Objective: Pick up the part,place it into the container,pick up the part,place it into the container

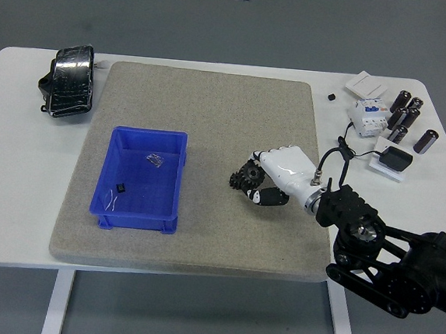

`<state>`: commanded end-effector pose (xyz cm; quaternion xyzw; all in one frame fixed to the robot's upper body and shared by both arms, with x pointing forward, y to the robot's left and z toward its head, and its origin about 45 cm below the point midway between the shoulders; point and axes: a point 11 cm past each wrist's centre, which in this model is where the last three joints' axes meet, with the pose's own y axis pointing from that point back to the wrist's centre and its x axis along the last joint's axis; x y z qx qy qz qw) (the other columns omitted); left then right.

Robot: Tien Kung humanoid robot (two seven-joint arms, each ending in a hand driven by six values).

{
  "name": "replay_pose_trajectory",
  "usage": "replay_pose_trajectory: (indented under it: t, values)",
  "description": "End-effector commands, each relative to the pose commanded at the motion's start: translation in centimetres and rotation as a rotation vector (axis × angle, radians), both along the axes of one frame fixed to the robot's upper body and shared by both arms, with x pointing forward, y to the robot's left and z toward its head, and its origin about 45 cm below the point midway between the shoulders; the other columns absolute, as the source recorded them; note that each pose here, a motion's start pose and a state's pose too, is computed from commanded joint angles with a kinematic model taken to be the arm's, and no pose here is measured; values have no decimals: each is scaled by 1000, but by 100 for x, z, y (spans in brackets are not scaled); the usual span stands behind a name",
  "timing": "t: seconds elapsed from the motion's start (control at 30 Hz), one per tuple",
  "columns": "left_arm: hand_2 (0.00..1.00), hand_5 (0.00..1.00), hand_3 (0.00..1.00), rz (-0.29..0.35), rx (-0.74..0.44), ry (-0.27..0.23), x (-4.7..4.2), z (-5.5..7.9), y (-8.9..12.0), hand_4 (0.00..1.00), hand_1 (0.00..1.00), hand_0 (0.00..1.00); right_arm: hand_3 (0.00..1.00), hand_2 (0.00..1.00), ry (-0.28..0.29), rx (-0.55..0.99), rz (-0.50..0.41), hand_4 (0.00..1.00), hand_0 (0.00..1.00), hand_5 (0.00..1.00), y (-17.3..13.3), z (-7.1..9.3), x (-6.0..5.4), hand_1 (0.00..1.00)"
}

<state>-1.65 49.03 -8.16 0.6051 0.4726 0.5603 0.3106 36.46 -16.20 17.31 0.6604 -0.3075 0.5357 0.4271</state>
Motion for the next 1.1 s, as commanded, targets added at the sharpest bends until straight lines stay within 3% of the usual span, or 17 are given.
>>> replay_pose_trajectory:
  t: [0.23,0.3,0.47,0.5,0.67,0.7,0.87,0.9,1.07,1.1]
  values:
    - [661,253,622,-2,0,3,1,3,3,729,679,691,599,485,-64,99,142,654,305,445,670,358,-110,434]
    - [660,252,622,-3,0,3,3,2,2,729,678,691,634,539,-70,108,177,656,326,454,828,394,-151,469]
    - [660,252,622,-4,2,5,-1,8,14,729,678,691,634,539,-76,107,250,656,326,454,1172,382,-252,469]
    - [660,253,622,-4,2,6,-3,9,14,728,679,691,660,650,-75,106,259,673,501,468,1224,365,-267,634]
    - [660,253,622,-5,1,6,0,6,9,728,679,691,660,650,-74,86,285,673,501,468,1392,271,-309,634]
    - [660,251,622,-5,1,6,2,6,9,728,679,691,683,754,-74,81,285,684,723,459,1410,254,-308,765]
    - [660,251,622,-6,2,6,8,8,12,728,679,691,683,754,-65,41,278,684,723,459,1444,187,-281,765]
    - [660,251,622,-6,2,6,9,9,13,728,679,691,819,902,-63,35,277,738,883,493,1445,179,-278,912]
    - [660,251,622,-7,2,5,15,9,14,728,679,691,819,902,-45,19,273,738,883,493,1453,149,-271,912]
    - [660,252,621,-8,2,5,17,9,13,728,679,691,897,943,-39,23,271,836,920,551,1452,148,-271,946]
